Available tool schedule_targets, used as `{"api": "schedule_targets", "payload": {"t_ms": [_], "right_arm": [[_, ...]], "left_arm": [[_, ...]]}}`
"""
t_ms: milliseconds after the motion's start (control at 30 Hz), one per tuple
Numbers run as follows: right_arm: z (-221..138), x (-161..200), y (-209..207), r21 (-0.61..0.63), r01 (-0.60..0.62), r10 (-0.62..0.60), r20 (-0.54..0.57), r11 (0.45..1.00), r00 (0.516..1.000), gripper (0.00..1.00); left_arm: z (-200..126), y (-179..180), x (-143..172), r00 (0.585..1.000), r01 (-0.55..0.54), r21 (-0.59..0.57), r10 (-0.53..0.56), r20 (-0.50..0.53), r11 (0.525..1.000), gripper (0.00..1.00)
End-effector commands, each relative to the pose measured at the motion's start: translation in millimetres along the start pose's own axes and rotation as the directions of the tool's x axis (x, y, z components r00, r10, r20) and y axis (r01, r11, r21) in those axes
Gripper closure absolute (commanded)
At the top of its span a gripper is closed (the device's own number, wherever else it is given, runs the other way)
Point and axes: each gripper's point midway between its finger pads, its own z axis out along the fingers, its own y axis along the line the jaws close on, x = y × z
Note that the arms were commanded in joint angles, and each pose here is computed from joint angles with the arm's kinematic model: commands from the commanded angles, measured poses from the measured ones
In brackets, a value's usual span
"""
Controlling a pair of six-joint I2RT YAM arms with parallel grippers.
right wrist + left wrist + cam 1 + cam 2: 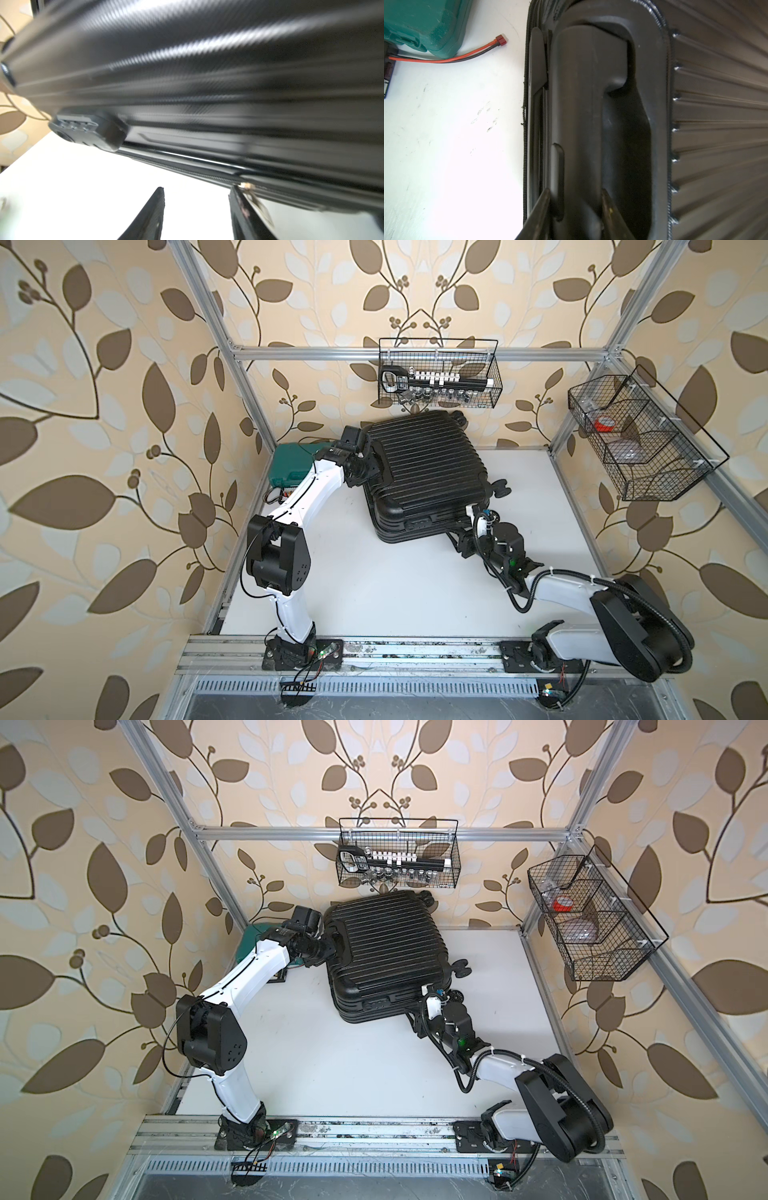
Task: Close the suitcase zippers
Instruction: Zip the zipper on the suitcase.
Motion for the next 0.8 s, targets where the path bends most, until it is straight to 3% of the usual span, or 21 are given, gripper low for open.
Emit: {"api": "schedule_targets", "payload": {"t_ms": [0, 767], "right_arm": [[-10, 9, -20, 0.093, 0.005, -0.004, -0.006, 0.996, 1.000, 0.47], [22, 10, -40, 0.059, 0.014, -0.013, -0.026, 0.998, 1.000, 0.47]], "left_arm": [[-47, -47, -15, 0.998, -0.020, 0.191, 0.007, 0.067, 0.981, 0.79], [-50, -53, -13, 0.999, -0.018, 0.220, 0.007, 0.050, 0.975, 0.79]]}}
